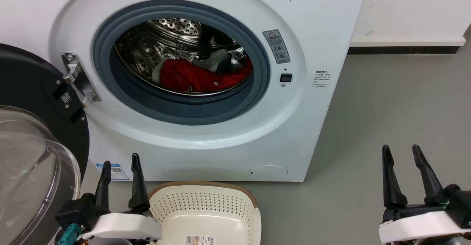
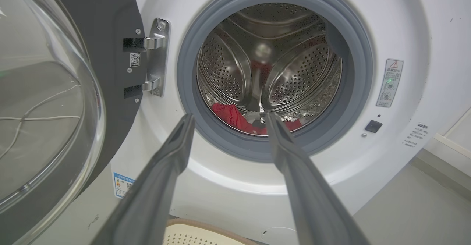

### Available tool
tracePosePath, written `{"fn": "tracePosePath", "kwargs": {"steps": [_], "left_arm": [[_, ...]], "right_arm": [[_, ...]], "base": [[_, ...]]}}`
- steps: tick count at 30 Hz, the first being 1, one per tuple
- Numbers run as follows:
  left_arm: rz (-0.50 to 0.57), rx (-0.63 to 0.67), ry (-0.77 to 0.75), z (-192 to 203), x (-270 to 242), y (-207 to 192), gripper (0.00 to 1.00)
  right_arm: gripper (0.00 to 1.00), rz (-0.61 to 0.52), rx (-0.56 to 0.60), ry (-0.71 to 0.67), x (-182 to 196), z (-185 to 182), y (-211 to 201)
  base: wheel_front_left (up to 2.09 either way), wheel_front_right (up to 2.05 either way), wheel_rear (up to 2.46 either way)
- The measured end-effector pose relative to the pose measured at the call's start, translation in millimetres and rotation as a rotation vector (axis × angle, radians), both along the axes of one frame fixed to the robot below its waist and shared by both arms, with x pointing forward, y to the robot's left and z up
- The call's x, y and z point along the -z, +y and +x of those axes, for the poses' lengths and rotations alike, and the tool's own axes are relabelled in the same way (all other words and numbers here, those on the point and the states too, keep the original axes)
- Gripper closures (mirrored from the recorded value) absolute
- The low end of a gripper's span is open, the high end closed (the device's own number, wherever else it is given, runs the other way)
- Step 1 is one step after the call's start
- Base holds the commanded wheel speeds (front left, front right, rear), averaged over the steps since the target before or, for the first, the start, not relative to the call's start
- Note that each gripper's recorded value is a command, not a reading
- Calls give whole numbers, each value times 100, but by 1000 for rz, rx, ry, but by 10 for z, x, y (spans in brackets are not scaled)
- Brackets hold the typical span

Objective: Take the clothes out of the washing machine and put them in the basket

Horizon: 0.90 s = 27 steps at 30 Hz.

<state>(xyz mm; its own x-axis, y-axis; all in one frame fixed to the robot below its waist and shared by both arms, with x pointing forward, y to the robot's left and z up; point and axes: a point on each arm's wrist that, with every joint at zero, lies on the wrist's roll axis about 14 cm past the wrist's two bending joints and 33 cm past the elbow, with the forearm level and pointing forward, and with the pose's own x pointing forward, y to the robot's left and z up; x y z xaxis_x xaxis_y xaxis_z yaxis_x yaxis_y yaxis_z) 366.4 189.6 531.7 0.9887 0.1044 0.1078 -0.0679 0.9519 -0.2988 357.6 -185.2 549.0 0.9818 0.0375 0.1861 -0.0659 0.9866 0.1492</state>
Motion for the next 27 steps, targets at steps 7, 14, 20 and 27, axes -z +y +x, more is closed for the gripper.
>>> {"fn": "tracePosePath", "kwargs": {"steps": [7,14,20,27], "left_arm": [[58,-3,-5,-23,-2,-15,0],[113,-5,-14,-36,-10,-36,0],[157,-9,-22,-42,-26,-44,0],[201,-13,-31,-47,-35,-52,0]], "right_arm": [[0,-67,-4,-14,-23,-15,31],[0,-117,-3,-21,-18,-41,44],[0,-152,2,-33,-38,-57,34],[0,-186,8,-36,-28,-68,23]], "base": [[0,0,0],[0,0,0],[0,0,0],[0,0,0]]}}
